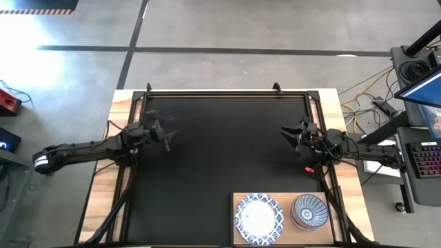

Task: Place and stack bowls onto a shelf
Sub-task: Return to Home Position

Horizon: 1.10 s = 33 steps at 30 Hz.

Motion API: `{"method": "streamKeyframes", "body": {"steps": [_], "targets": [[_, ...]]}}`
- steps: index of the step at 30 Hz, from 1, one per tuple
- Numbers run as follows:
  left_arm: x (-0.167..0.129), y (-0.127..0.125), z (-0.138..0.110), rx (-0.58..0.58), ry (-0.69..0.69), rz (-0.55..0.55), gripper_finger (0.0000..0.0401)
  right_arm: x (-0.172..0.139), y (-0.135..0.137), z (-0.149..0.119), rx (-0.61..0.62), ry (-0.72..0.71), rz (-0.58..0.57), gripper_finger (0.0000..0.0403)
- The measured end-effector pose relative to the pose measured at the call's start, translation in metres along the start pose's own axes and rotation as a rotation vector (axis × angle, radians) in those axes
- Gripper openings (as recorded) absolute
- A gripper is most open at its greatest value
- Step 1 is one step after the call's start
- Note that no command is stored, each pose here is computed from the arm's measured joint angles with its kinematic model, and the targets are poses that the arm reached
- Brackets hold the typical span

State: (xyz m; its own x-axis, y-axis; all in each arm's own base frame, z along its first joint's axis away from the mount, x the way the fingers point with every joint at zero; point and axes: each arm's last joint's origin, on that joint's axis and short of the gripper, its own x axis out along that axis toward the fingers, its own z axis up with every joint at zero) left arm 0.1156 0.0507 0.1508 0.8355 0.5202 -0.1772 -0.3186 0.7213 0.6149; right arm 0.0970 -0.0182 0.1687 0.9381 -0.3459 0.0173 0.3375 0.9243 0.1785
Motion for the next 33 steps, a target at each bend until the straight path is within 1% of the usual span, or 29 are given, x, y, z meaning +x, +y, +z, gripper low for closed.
{"method": "streamKeyframes", "body": {"steps": [13, 19, 21, 23, 25, 33], "targets": [[-0.025, 0.02, 0.019, -0.058, -0.25, 0.187, 0.0224, 0.0, 0.0, 0.0, 0.0, 0.0, 0.0, 0.0098], [-0.036, 0.026, 0.023, -0.08, -0.34, 0.254, 0.0224, 0.0, 0.0, 0.0, 0.0, 0.0, 0.0, 0.0098], [-0.04, 0.028, 0.025, -0.103, -0.373, 0.275, 0.0224, 0.0, 0.0, 0.0, 0.0, 0.0, 0.0, 0.0098], [-0.041, 0.028, 0.025, -0.174, -0.393, 0.271, 0.0224, 0.0, 0.0, 0.0, 0.0, 0.0, 0.0, 0.0098], [-0.04, 0.028, 0.024, -0.264, -0.386, 0.256, 0.0224, 0.0, 0.0, 0.0, 0.0, 0.0, 0.0, 0.0098], [-0.036, 0.02, 0.017, -0.588, -0.321, 0.138, 0.0224, 0.0, 0.0, 0.0, 0.0, 0.0, 0.0, 0.0098]]}}
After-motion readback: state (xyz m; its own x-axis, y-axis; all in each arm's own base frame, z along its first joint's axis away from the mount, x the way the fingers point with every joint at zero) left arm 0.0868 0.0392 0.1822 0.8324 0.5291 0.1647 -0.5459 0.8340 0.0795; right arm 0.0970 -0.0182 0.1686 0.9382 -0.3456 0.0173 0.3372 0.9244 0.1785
